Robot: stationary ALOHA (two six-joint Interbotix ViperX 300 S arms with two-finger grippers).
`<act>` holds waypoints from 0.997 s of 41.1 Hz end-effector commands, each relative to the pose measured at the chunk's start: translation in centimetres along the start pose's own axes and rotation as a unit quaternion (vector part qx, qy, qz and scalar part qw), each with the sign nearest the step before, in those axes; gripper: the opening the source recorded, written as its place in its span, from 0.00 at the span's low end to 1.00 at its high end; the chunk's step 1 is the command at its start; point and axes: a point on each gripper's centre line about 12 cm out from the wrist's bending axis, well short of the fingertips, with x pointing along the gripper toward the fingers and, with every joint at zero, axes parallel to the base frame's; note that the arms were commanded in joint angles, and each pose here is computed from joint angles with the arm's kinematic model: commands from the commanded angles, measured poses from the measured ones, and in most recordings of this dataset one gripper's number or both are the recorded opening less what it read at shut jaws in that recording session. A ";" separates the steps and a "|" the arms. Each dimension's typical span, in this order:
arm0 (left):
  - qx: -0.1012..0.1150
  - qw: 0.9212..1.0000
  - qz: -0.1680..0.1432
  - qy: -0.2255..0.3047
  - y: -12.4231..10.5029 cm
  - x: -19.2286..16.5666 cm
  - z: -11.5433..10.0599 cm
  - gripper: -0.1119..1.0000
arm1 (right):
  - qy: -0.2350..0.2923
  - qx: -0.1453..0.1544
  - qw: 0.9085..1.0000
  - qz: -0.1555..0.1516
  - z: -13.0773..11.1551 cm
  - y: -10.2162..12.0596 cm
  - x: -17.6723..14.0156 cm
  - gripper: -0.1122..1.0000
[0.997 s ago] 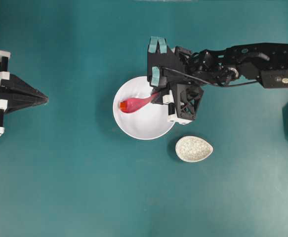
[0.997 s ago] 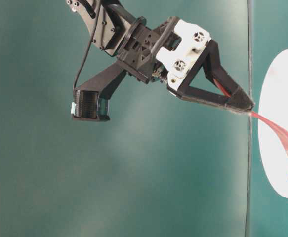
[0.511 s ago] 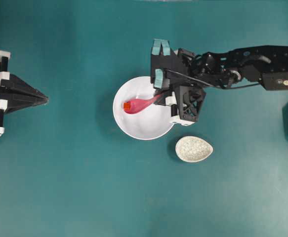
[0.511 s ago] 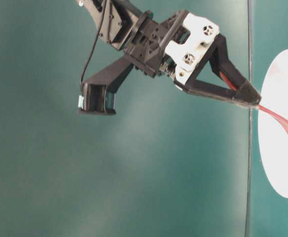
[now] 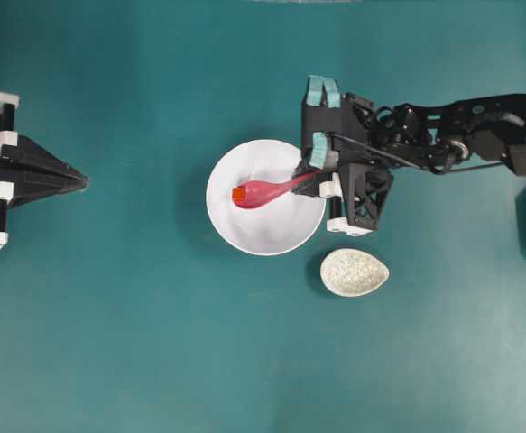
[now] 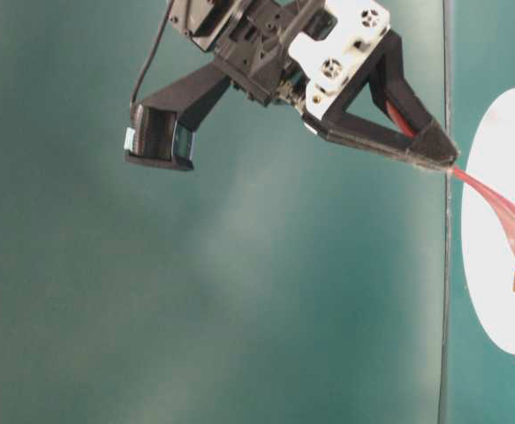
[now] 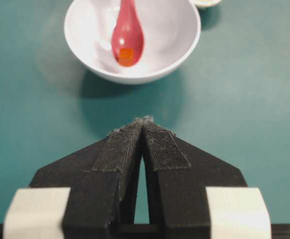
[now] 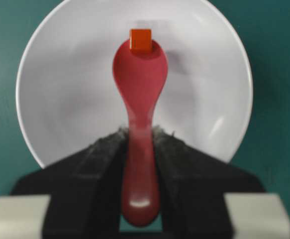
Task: Grip the spoon and scoop the red block from the bowl with right arm.
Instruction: 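Drag the spoon under the red cube, scooping it onto the spoon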
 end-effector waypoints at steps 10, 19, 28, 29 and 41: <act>0.000 1.000 0.002 -0.018 0.1 -0.1 1.2 0.10 | -0.060 0.000 0.998 -0.015 0.1 0.6 -1.5 0.32; 0.000 1.000 0.002 -0.018 0.1 -0.1 1.2 0.10 | -0.074 0.000 0.997 -0.021 -1.4 1.3 -1.6 0.31; 0.000 1.000 0.002 -0.018 0.1 -0.1 1.2 0.10 | -0.086 0.001 0.996 -0.028 -2.4 1.6 -1.6 0.31; 0.000 1.000 0.001 -0.018 0.0 -0.1 1.2 0.10 | -0.088 0.001 0.996 -0.029 -2.5 1.5 -1.6 0.31; 0.000 1.000 0.002 -0.017 0.1 -0.1 1.2 0.10 | -0.099 0.007 0.994 -0.039 -2.8 1.2 -1.7 0.31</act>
